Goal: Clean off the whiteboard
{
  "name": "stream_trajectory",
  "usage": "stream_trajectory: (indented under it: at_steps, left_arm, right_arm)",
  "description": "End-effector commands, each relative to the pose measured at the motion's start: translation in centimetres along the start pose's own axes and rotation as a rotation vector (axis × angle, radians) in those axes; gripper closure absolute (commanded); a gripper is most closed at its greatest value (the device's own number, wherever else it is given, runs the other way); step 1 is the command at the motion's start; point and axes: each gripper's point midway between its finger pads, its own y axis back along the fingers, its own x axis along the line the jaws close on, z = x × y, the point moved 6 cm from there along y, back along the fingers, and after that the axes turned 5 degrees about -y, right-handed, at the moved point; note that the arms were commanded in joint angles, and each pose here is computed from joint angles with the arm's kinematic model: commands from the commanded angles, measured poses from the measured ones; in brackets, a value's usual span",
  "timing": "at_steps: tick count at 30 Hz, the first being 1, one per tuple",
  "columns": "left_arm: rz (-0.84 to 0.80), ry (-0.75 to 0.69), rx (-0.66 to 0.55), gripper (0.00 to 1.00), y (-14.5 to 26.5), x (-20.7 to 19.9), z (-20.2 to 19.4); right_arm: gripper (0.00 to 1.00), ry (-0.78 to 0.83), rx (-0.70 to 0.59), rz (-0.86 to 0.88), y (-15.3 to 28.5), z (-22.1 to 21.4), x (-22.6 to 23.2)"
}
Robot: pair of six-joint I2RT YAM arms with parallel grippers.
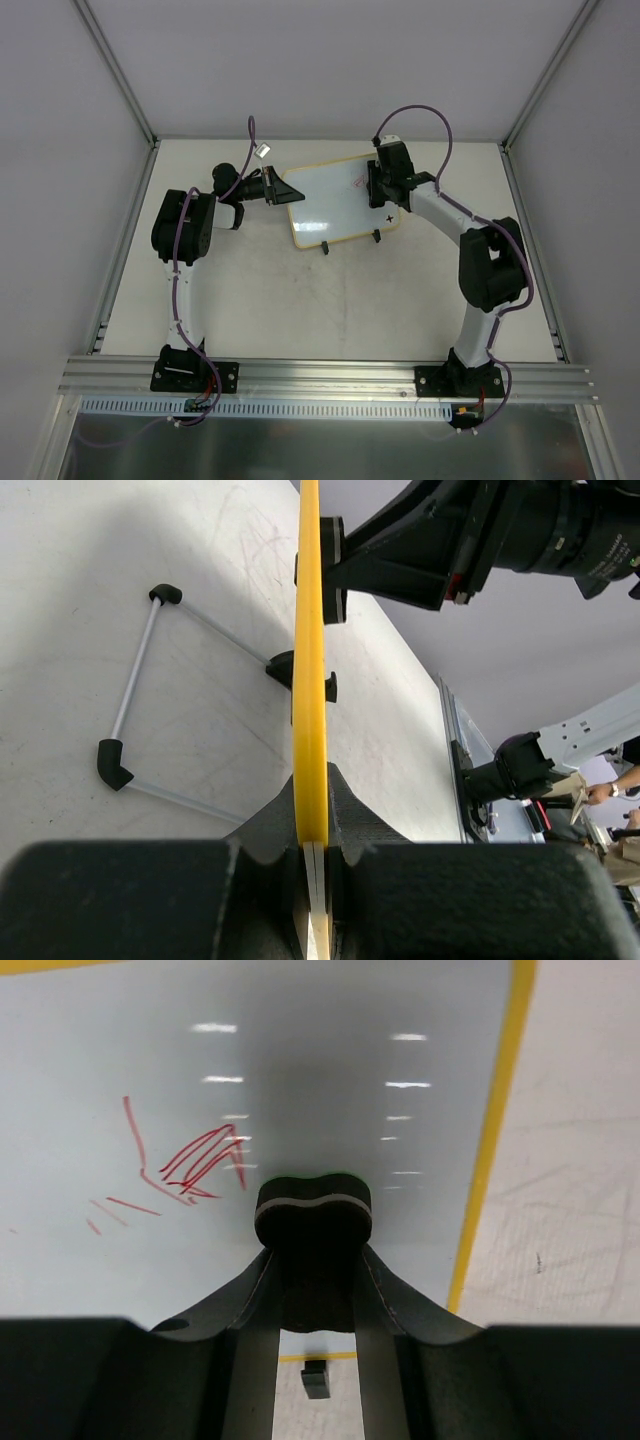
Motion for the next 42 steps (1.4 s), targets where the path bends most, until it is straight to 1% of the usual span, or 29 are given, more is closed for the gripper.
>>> stream_trajectory:
  at_steps: [1, 6, 12, 18, 29, 35, 42]
  left_arm:
    - [-0.122, -0.374, -0.023, 1.00, 0.1, -1.8, 1.3]
    - [-0.122, -0.371, -0.021, 1.00, 0.1, -1.7, 1.3]
    - [-0.123, -0.374, -0.022, 1.00, 0.1, -1.8, 1.3]
    - [-0.121, -0.370, -0.022, 1.00, 0.2, -1.7, 1.3]
    - [-0.123, -0.370, -0.022, 1.00, 0.1, -1.8, 1.3]
    - [-0.123, -0.371, -0.022, 1.00, 0.1, -1.8, 1.3]
    - [-0.123, -0.370, -0.022, 1.00, 0.1, -1.8, 1.3]
  right_arm:
    - [1.00, -0.021, -0.047, -0.100, 0.5, 2.1, -3.1]
    - [1.00, -0.031, -0.048, -0.064, 0.5, 2.7, -3.3]
    - [1.00, -0.015, -0.043, -0.002, 0.3, 2.9, -1.8]
    - [1.00, 0.060, -0.031, 0.057, 0.2, 2.1, 2.3]
    - [1.00, 0.146, 0.045, 0.165, -0.6, -2.6, 10.7]
    - [1.00, 0.180, 0.067, 0.199, -0.6, -4.2, 13.1]
    - [1.00, 0.190, 0.080, 0.231, -0.5, -4.6, 13.9]
